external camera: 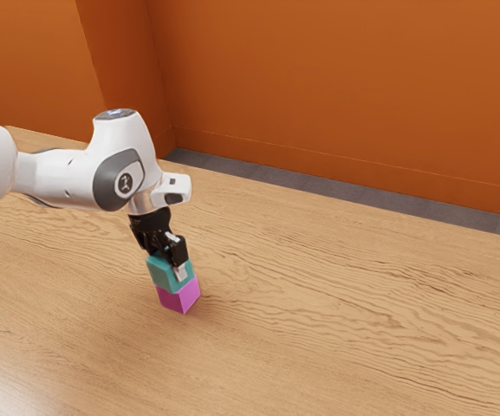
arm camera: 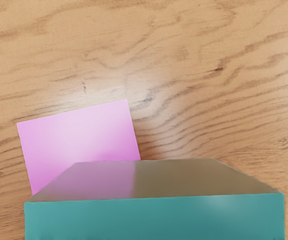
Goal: Pick up the blue block with one arm, and put the blue block on the pink block with one arm
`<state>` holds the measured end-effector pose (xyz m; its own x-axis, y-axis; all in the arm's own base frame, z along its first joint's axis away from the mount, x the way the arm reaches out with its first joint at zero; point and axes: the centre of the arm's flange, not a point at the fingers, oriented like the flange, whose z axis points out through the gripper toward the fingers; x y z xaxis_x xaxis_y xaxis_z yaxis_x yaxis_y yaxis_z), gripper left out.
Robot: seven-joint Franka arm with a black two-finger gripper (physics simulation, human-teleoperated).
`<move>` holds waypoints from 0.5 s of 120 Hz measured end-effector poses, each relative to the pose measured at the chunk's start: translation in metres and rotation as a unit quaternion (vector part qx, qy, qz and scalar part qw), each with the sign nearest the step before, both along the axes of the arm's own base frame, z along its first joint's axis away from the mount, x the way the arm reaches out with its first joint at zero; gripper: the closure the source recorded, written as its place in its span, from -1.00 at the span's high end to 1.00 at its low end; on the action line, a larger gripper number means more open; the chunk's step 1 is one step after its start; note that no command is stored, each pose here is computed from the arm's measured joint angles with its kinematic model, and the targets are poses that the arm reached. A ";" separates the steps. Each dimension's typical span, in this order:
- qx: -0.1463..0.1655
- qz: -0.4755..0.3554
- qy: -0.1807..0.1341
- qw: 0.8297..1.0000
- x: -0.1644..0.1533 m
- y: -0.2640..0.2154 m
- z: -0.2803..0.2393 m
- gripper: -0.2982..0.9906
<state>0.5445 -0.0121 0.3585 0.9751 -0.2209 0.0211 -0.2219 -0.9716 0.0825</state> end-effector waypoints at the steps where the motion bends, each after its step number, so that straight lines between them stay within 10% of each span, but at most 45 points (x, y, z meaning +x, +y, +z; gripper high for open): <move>1: 0.000 0.000 0.000 1.000 0.000 0.000 0.000 -0.07; 60: 0.005 0.005 -0.001 1.000 0.016 0.014 -0.011 -0.07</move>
